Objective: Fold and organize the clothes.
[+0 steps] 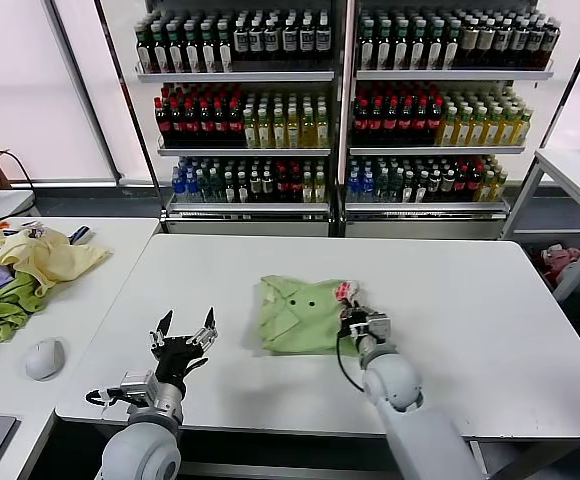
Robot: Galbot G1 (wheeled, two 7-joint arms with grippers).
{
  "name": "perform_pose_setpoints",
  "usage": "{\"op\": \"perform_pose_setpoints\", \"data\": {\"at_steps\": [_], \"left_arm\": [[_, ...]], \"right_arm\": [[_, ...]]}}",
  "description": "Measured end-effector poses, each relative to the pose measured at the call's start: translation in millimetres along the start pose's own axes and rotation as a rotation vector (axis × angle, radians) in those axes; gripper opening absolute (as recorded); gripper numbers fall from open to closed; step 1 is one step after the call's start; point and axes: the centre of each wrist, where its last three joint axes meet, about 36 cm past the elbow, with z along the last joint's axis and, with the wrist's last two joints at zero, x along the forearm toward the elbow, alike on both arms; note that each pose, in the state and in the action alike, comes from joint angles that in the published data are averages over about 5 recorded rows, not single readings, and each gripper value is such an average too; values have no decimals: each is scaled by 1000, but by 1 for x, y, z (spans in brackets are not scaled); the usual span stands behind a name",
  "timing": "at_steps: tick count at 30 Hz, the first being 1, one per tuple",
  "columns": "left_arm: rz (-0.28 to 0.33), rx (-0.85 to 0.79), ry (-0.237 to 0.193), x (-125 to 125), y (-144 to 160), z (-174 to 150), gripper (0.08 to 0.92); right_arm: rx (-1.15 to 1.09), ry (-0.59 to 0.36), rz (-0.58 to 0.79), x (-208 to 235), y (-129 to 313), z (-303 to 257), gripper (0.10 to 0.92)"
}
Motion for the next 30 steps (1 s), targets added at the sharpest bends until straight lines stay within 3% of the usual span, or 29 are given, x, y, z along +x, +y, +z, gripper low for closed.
{"op": "perform_pose_setpoints", "data": {"at_steps": [4,11,24,30], "left_arm": [[5,-3,3,-2,-3,1,823],[29,2,4,-5,-10,2,823],[101,22,-27,-5,-22,-4,823],[130,11,-49,0,-25,-7,823]], "right_arm": [[51,-20,35,-6,-37,-1,175],[118,-86,97,-3,-85,1,368],[107,-238,126,47,-115,7,740],[59,-280,106,87,-118,8,820]]}}
